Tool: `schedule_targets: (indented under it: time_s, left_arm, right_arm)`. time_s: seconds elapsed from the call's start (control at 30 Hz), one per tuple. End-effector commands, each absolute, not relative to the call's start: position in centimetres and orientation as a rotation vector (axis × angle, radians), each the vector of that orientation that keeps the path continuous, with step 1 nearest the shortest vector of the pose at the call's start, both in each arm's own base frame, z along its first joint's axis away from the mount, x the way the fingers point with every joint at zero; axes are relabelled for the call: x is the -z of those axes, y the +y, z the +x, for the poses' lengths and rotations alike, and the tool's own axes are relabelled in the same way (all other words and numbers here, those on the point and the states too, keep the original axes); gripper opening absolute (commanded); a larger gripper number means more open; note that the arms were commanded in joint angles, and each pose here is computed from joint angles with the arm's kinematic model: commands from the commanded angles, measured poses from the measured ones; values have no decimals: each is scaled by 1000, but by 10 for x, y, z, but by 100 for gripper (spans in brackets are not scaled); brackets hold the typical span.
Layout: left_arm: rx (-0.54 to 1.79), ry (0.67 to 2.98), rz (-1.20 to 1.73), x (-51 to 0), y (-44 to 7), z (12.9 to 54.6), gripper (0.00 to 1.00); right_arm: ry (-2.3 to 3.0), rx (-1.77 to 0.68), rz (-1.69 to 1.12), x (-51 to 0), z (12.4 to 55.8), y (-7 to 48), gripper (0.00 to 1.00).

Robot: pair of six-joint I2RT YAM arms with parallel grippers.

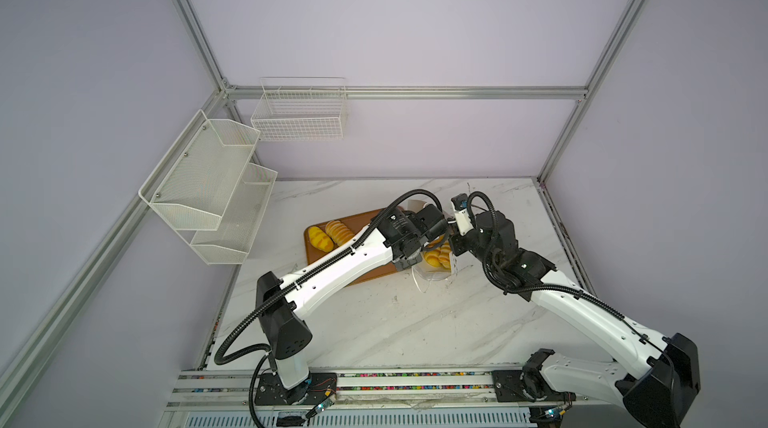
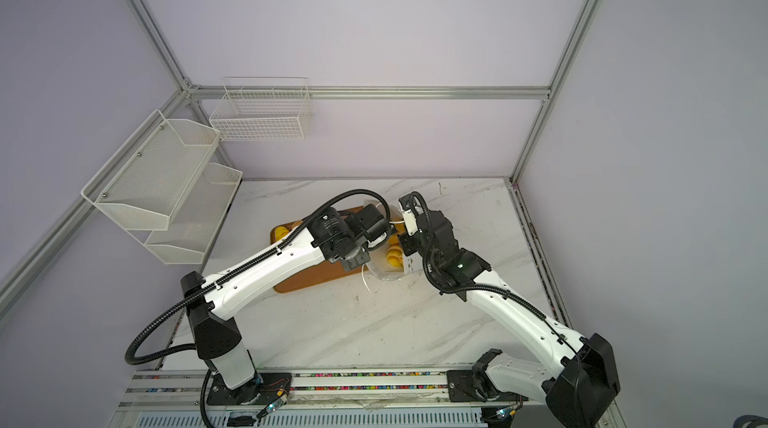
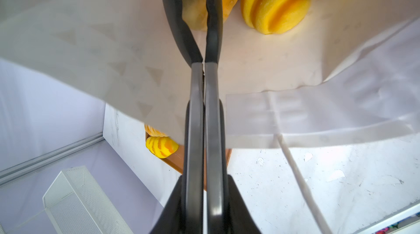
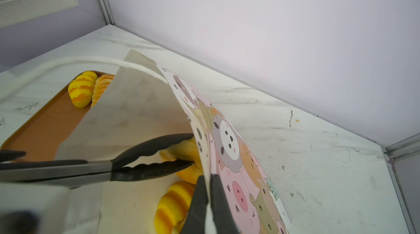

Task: Take the fake bread out of the paper bag
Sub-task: 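Pull the ring bread out of the bag with the left tongs, lifting it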

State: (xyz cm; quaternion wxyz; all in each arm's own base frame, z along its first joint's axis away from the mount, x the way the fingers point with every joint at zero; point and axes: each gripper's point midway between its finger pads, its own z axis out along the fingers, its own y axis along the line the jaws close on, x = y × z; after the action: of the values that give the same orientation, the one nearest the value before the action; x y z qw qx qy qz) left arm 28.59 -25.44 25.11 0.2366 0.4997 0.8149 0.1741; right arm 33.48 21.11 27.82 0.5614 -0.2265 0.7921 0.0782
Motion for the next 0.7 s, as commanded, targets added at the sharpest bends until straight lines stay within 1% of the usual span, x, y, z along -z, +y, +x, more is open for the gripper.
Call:
schedule_targets:
  time_s: [0.0,0.17,0.43,0.67]
  left_arm:
    - [-443,2208,1315,-275,-247,277,0]
    - [-422,2188,1254,-296,-236,269,0]
    - [-299,2148,1159,-329,-223,253,0]
    - [-212,2096,1045,-354,-204,240,0]
  right_arm:
    - [1812,-171,-466,-301,343,208,0]
    - [1818,-134,-427,-302,348,202,0]
    - [1818,-82,-368,-310,355,192,0]
    - [1823,2,-355,-319,385,182,0]
